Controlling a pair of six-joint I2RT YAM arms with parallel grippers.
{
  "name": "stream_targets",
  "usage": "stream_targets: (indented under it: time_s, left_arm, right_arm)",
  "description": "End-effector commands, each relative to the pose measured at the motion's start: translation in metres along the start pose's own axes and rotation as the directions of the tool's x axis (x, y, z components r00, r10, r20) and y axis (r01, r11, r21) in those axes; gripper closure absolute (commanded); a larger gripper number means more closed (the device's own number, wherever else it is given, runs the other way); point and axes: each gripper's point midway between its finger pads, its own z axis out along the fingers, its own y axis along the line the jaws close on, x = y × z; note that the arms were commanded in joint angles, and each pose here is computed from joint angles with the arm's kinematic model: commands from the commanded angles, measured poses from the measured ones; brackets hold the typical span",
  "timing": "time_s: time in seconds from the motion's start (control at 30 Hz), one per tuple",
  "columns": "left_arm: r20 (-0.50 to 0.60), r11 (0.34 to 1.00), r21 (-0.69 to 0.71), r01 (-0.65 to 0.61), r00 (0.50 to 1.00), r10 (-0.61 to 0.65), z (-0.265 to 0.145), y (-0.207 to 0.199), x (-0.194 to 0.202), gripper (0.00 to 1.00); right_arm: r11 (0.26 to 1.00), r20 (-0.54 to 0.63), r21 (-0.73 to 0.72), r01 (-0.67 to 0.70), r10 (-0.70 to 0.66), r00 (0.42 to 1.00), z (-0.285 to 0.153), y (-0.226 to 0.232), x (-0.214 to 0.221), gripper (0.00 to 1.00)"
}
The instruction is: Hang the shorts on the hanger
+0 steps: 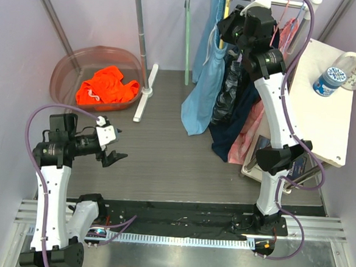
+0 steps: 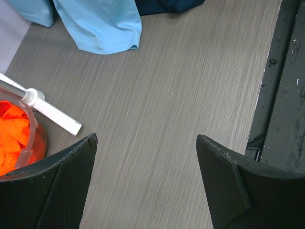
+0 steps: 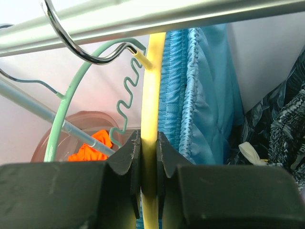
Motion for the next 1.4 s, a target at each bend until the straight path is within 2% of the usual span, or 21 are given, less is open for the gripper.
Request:
stream_targets:
  time_s: [0.0,0.47,0.53,0.57,0.67,0.73,0.77,0.87,0.93,1.0,1.1,1.3,1.37]
  left_arm:
    - [0.002,1.000,0.006,-0.024,1.000,0.024,0.000,-0.004,0.000,0.17]
    - [-0.011,1.000,0.005,-0.024,1.000,0.024,-0.002,-0.007,0.001,0.16]
    - [-0.011,1.000,0.006,-0.021,1.000,0.021,-0.003,-0.007,0.000,0.16]
    - [-0.014,1.000,0.003,-0.010,1.000,0.010,-0.003,-0.007,0.000,0.16]
    - [-0.006,0.997,-0.020,0.071,0.997,-0.071,-0.002,0.000,-0.003,0.15]
    - [0.005,0.993,-0.034,0.117,0.993,-0.117,-0.001,0.006,-0.007,0.14]
    - [0.012,0.982,-0.034,0.184,0.983,-0.183,0.000,0.007,-0.008,0.14]
    - [0.051,0.956,-0.032,0.290,0.956,-0.288,0.002,0.011,-0.016,0.12]
    - [0.075,0.944,-0.023,0.328,0.942,-0.326,0.004,0.012,-0.021,0.09]
    - [0.105,0.928,-0.034,0.371,0.925,-0.366,0.004,0.018,-0.028,0.01]
    - [0.139,0.909,-0.058,0.412,0.905,-0.401,0.003,0.026,-0.037,0.00]
    - [0.186,0.864,-0.149,0.481,0.872,-0.453,-0.004,0.049,-0.050,0.00]
    - [0.197,0.830,-0.181,0.527,0.847,-0.494,-0.006,0.058,-0.052,0.00]
  right_arm:
    - [0.997,0.186,-0.042,-0.065,0.072,0.980,0.000,0.006,-0.054,0.99]
    - [0.993,0.022,-0.048,-0.110,0.112,0.994,0.011,-0.001,-0.004,0.99]
    - [0.991,0.015,-0.069,-0.112,0.113,0.993,0.009,0.004,-0.005,0.87]
    - [0.989,0.008,-0.090,-0.115,0.116,0.993,0.004,0.009,-0.007,0.70]
    - [0.986,0.022,-0.118,-0.115,0.118,0.993,-0.008,0.015,-0.020,0.41]
    - [0.986,0.031,-0.126,-0.110,0.115,0.993,-0.015,0.018,-0.026,0.36]
    - [0.985,0.039,-0.131,-0.108,0.114,0.993,-0.021,0.019,-0.032,0.31]
    - [0.985,0.059,-0.145,-0.091,0.101,0.993,-0.039,0.024,-0.045,0.26]
    - [0.985,0.073,-0.152,-0.077,0.089,0.993,-0.054,0.026,-0.053,0.23]
    - [0.985,0.081,-0.157,-0.068,0.081,0.993,-0.067,0.027,-0.059,0.15]
    - [0.987,0.087,-0.155,-0.042,0.056,0.995,-0.076,0.026,-0.062,0.08]
    - [0.986,0.120,-0.166,-0.005,0.026,0.992,-0.104,0.029,-0.078,0.04]
    - [0.974,0.110,-0.224,0.015,0.010,0.994,-0.118,0.039,-0.081,0.03]
